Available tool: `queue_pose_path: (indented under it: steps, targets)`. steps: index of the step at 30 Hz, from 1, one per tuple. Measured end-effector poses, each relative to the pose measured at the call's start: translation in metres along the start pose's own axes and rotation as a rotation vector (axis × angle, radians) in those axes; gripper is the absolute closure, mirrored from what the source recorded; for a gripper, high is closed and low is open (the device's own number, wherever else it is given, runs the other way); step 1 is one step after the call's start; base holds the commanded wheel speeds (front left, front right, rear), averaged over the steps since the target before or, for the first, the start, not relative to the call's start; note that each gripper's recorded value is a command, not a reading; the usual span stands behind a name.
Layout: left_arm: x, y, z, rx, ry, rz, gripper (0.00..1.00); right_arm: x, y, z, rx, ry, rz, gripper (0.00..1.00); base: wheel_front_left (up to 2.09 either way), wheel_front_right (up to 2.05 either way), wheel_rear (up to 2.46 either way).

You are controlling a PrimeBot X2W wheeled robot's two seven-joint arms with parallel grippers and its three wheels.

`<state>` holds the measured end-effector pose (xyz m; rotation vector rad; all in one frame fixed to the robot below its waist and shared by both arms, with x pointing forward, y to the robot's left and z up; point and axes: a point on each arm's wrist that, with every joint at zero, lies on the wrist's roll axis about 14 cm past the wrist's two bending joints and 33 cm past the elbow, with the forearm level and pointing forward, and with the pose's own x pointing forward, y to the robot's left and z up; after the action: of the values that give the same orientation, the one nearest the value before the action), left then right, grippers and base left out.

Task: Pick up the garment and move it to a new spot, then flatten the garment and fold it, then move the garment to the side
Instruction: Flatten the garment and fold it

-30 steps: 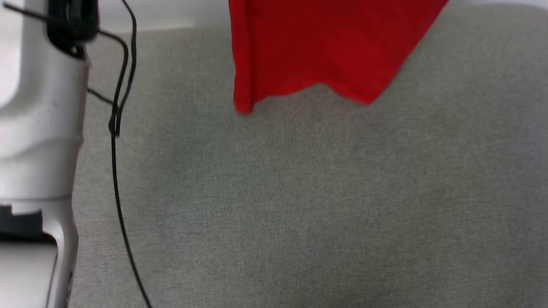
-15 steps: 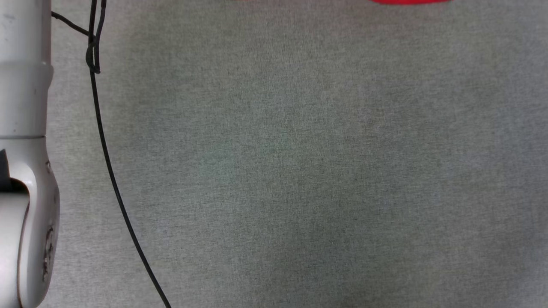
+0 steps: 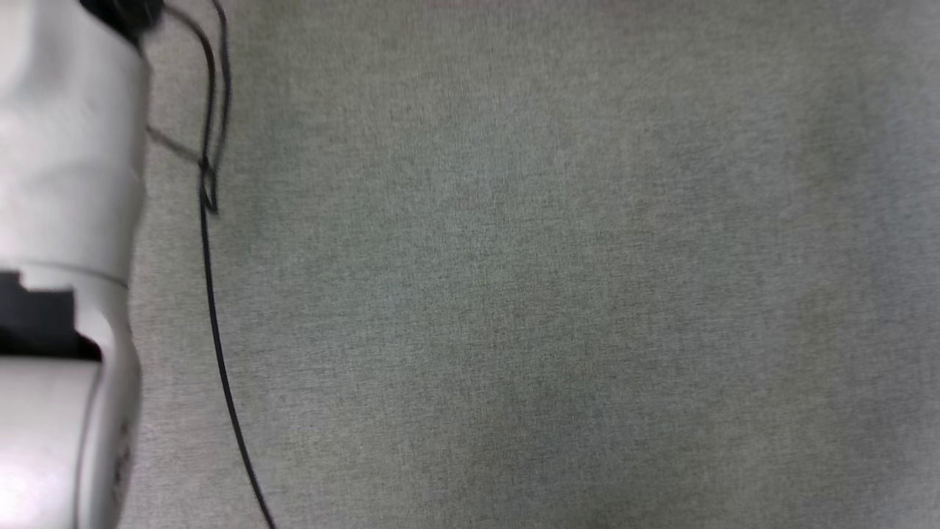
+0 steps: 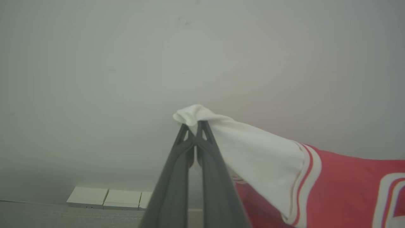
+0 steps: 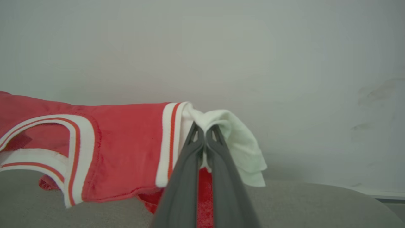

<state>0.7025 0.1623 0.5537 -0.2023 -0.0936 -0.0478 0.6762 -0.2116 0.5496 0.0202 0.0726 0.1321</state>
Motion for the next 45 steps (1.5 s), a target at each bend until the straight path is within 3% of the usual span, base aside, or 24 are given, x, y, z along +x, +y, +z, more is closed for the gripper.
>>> queue_pose_path:
  steps: [10, 22, 34, 45]
  targets:
    - [-0.082, 0.017, -0.043, -0.049, 0.155, 0.024, 1.00, -0.082, 0.015, -0.084, 0.103, 0.210, 0.005, 1.00, 0.00, 0.00, 0.00]
    - [-0.209, 0.061, -0.041, -0.070, 0.165, 0.133, 1.00, -0.186, 0.032, -0.111, 0.177, 0.232, 0.025, 1.00, 0.00, 0.00, 0.00]
    - [-0.332, 0.089, -0.066, -0.056, 0.223, 0.239, 1.00, -0.266, 0.040, -0.133, 0.230, 0.217, 0.025, 1.00, 0.00, 0.00, 0.00]
    - [-0.399, 0.099, -0.067, -0.045, 0.290, 0.307, 1.00, -0.337, 0.038, -0.183, 0.291, 0.314, -0.026, 1.00, 0.00, 0.00, 0.00]
